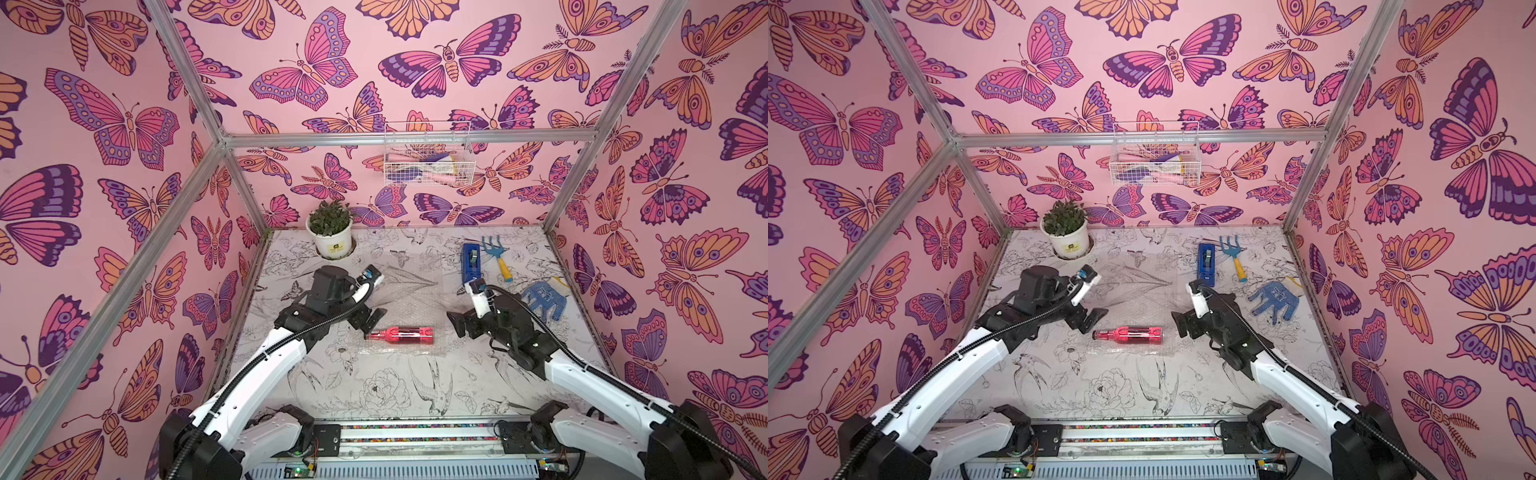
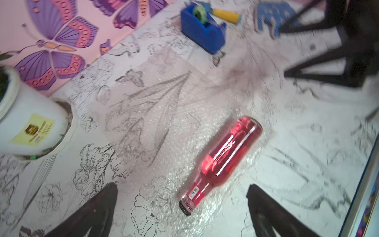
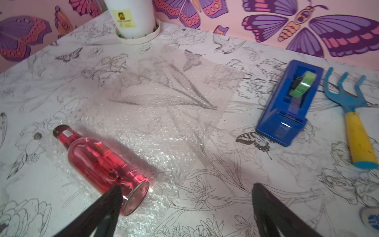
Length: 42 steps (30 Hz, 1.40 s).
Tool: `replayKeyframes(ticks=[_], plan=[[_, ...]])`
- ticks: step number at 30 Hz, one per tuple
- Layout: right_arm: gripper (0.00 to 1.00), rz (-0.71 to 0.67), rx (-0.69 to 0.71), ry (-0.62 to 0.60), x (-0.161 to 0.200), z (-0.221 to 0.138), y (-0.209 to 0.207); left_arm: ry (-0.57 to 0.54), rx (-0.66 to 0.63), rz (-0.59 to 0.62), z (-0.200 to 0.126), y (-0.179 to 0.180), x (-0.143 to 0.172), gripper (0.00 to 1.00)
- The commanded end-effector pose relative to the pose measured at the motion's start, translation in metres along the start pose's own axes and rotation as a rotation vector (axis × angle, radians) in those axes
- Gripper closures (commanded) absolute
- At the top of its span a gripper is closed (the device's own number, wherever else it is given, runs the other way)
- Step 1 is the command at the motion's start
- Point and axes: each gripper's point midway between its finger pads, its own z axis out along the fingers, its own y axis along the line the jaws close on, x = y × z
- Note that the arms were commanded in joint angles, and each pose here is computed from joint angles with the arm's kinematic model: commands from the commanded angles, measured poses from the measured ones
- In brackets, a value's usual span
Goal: Wrap wine bottles in bubble wrap
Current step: Wrap the wine bottle in bubble wrap.
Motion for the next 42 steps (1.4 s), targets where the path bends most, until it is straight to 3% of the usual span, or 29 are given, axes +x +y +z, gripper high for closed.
replayKeyframes(ticks=[1,10,20,27,34,42], plan=[[0.01,0.139,0.032,-0.096,-0.021,-0.010,-0.017,0.108,0.030,0.293,0.018,-0.025,0.033,0.00],[0.01,0.137,0.040,-0.092,-0.018,-0.014,-0.025,0.145,0.055,0.551,0.065,-0.072,0.070,0.00],[0.01,0.136,0.014,-0.120,-0.022,-0.013,-0.021,0.207,-0.018,0.661,0.105,-0.069,0.088,0.00],[0.01,0.147,0.007,-0.136,-0.032,-0.019,-0.023,0.282,0.023,0.747,0.121,-0.072,0.109,0.00],[0.01,0.130,0.047,-0.116,-0.029,-0.018,-0.031,0.423,0.041,0.843,0.139,-0.064,0.141,0.00],[0.01,0.085,0.115,-0.121,-0.025,-0.024,-0.042,0.466,0.100,0.784,0.142,-0.064,0.156,0.22]])
